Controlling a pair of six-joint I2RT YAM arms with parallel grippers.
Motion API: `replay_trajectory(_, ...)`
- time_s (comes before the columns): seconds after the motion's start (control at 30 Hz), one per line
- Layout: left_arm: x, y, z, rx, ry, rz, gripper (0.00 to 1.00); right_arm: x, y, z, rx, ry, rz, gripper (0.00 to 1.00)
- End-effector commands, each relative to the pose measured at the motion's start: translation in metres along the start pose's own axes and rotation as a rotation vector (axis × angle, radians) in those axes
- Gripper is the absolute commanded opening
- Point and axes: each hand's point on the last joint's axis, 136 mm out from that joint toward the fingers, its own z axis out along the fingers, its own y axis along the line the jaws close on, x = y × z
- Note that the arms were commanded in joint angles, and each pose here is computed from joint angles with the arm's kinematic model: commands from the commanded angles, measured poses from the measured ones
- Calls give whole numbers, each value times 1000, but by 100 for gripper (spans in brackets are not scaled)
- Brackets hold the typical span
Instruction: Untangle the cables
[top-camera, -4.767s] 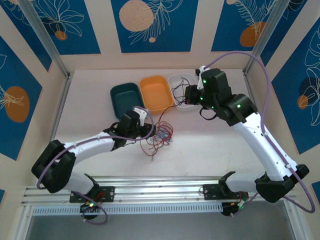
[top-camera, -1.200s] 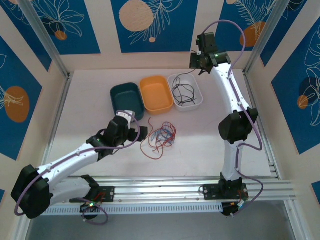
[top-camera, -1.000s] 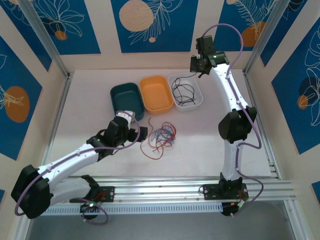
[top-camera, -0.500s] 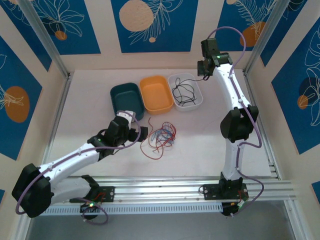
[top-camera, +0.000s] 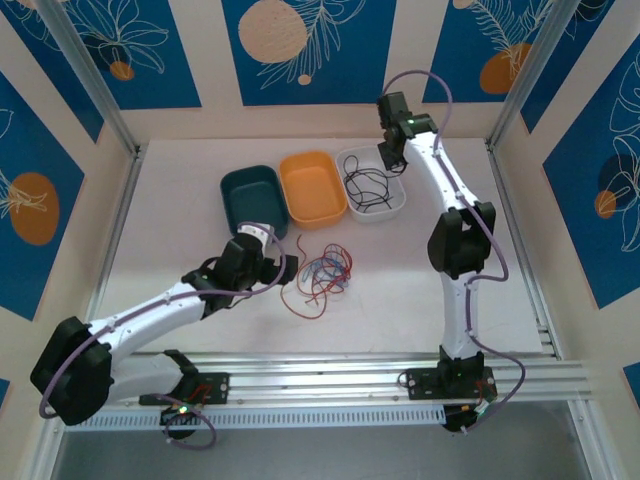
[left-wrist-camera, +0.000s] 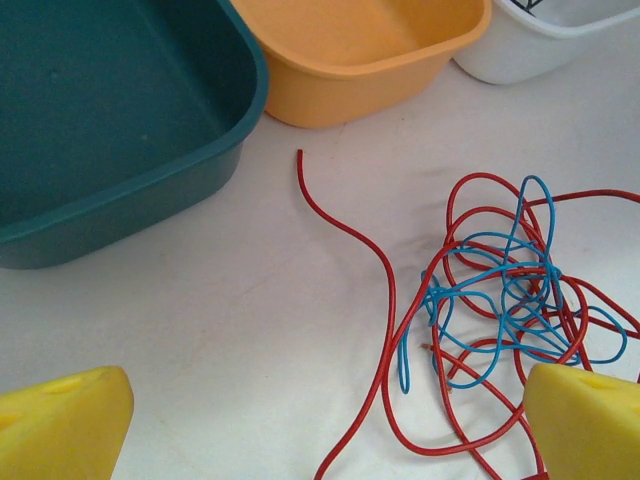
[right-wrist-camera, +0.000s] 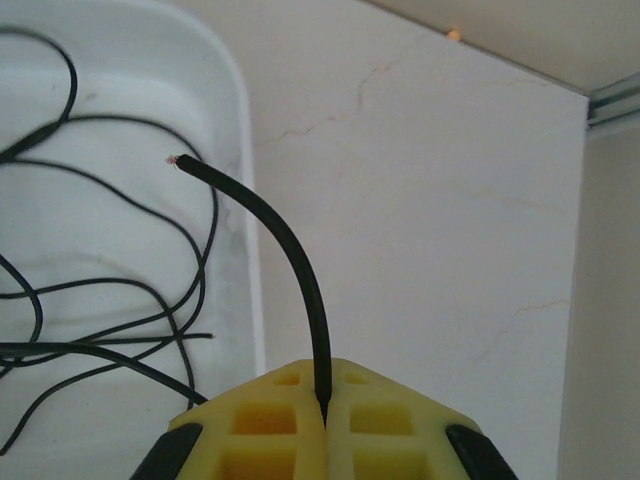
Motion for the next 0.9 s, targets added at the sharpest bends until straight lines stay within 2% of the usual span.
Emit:
replay_trajectory(0.0,-5,-7,1,27,-6,-8,100,0,8,11,35,24,-82,2)
replay_trajectory(0.2,-3,-7,4,27,2,-12,100,0,27,41,47,48,-128,3)
replay_trajectory(0.47,-2,-7,4,25,7,-11,100,9,62,74,-6,87,-165,6)
replay_trajectory(0.8,-2,-7,5,23,9,-12,100,15,80,76,-83,102,-152,16)
replay_trajectory(0.87,-1,-7,6,23,9,-13,100,16,79,74,-80,106,-152,21)
